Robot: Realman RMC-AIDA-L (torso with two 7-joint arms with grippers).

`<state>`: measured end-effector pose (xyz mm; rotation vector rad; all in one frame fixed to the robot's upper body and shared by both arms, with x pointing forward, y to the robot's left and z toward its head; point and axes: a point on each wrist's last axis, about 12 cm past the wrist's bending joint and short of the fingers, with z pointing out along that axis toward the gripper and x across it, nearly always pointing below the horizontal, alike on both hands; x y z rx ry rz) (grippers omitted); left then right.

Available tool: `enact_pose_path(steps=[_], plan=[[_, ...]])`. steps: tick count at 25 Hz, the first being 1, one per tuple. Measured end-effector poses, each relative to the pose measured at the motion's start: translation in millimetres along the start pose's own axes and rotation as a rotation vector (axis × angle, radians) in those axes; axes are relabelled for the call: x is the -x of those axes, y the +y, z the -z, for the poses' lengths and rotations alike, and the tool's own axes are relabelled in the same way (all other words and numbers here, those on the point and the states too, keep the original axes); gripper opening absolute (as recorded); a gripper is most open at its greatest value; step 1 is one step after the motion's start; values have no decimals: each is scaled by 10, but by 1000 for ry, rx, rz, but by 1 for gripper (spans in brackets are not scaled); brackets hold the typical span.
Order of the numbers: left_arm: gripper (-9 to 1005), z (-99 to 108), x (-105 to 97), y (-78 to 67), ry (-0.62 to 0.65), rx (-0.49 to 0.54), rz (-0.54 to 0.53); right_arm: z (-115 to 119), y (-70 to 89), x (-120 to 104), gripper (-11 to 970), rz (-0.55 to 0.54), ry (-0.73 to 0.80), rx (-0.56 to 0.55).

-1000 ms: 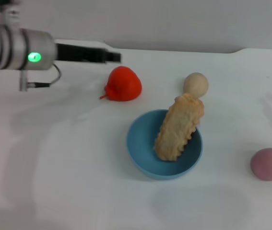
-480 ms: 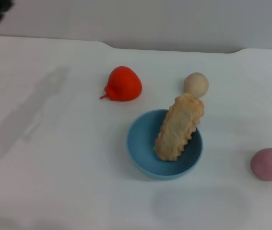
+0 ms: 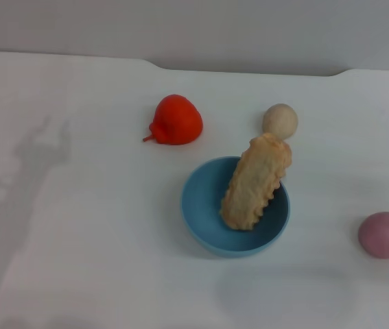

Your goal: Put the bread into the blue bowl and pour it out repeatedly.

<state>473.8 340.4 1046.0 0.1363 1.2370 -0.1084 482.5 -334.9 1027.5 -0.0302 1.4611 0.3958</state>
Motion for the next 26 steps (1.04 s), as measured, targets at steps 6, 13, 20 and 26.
enact_pose_path(steps=[6, 13, 20, 26], plan=[[306, 102, -129, -139, 82, 8, -402, 224, 170, -146, 322, 288, -63, -175], [307, 144, -235, -171, 170, -6, -342, 282, 243, -198, 323, 286, -53, -187], [308, 203, -265, -203, 195, -6, -297, 292, 307, -252, 323, 253, -32, -181], [312, 232, -295, -201, 224, 0, -278, 289, 368, -276, 323, 226, -28, -171]])
